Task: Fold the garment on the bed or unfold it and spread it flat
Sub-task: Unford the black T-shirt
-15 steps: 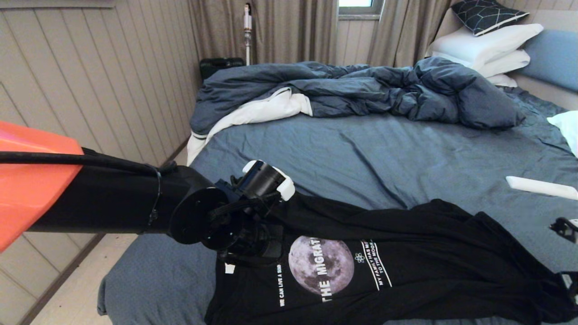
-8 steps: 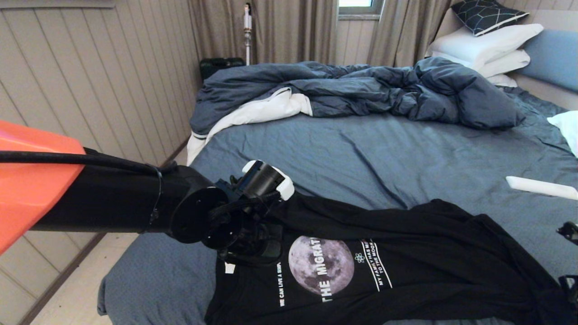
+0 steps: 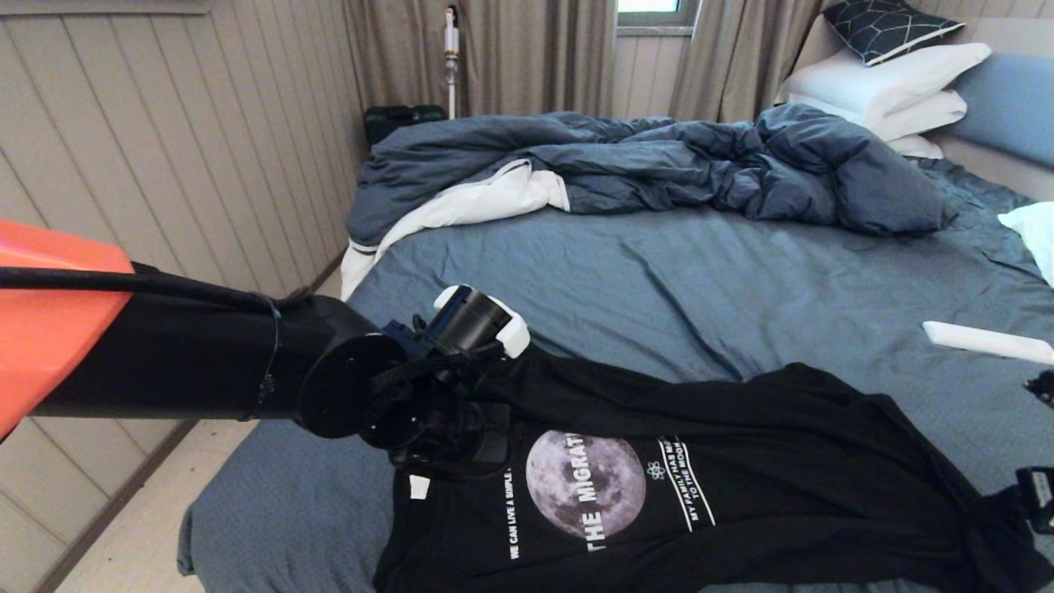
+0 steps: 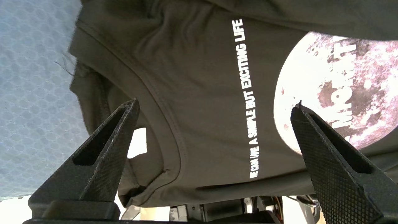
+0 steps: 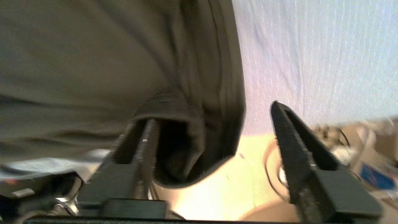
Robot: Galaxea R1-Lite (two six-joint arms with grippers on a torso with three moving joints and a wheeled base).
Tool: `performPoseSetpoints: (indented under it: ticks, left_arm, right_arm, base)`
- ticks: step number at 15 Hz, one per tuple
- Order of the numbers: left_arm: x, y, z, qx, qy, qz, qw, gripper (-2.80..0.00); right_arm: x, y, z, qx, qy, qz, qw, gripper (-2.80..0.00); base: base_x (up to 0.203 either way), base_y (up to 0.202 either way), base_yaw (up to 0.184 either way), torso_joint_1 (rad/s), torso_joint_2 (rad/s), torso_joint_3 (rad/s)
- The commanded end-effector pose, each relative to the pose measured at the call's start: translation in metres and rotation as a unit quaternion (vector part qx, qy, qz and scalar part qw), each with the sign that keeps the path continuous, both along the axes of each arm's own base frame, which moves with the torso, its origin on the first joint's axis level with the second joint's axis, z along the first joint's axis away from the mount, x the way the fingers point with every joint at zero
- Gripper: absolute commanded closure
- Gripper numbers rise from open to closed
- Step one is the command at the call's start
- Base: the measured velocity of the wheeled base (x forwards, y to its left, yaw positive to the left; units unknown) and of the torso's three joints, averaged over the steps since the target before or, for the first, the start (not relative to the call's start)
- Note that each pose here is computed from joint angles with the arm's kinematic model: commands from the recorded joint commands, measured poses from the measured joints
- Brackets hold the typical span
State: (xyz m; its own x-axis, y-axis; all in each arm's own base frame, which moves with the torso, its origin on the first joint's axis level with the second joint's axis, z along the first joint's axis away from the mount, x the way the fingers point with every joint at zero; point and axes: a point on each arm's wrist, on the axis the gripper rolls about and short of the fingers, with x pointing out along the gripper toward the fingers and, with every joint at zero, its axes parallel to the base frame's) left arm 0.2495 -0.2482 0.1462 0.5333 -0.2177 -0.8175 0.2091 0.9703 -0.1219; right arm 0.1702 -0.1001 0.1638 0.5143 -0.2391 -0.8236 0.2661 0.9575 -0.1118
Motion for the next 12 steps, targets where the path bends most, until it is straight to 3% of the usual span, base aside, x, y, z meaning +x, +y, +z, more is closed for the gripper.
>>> performPoseSetpoints:
  ticks: [1,6,11,12]
  left_arm:
    - [0.0,0.002,0.004,-0.003,-0.003,0.005,1.0,-2.8]
    - [-0.002,0.004,0.009,-0.009,-0.009,0.004,0.9999,-2.8]
    - [-0.001,0.004,0.009,-0.008,-0.009,0.005,0.9999,-2.8]
    - [-0.001,0.004,0.009,-0.008,-0.009,0.004,0.9999,-2.8]
  right_arm:
    - [0.002,-0.001,0.013,-0.01,-0.026,0.0,1.0,-2.8]
    - [0.001,-0.003,0.046,-0.035,-0.074,-0.006,0.997,-2.8]
    - [-0.005,-0.006,0.045,-0.034,-0.074,-0.017,0.997,-2.8]
    - [-0.008,-0.006,0.045,-0.034,-0.077,-0.02,0.996,0.0]
  base:
    - [0.0,0.0,0.0,0.0,0.0,0.0]
    - [0.0,0.0,0.0,0.0,0.0,0.0]
    - [0.0,0.0,0.0,0.0,0.0,0.0]
    - [0.0,0.0,0.0,0.0,0.0,0.0]
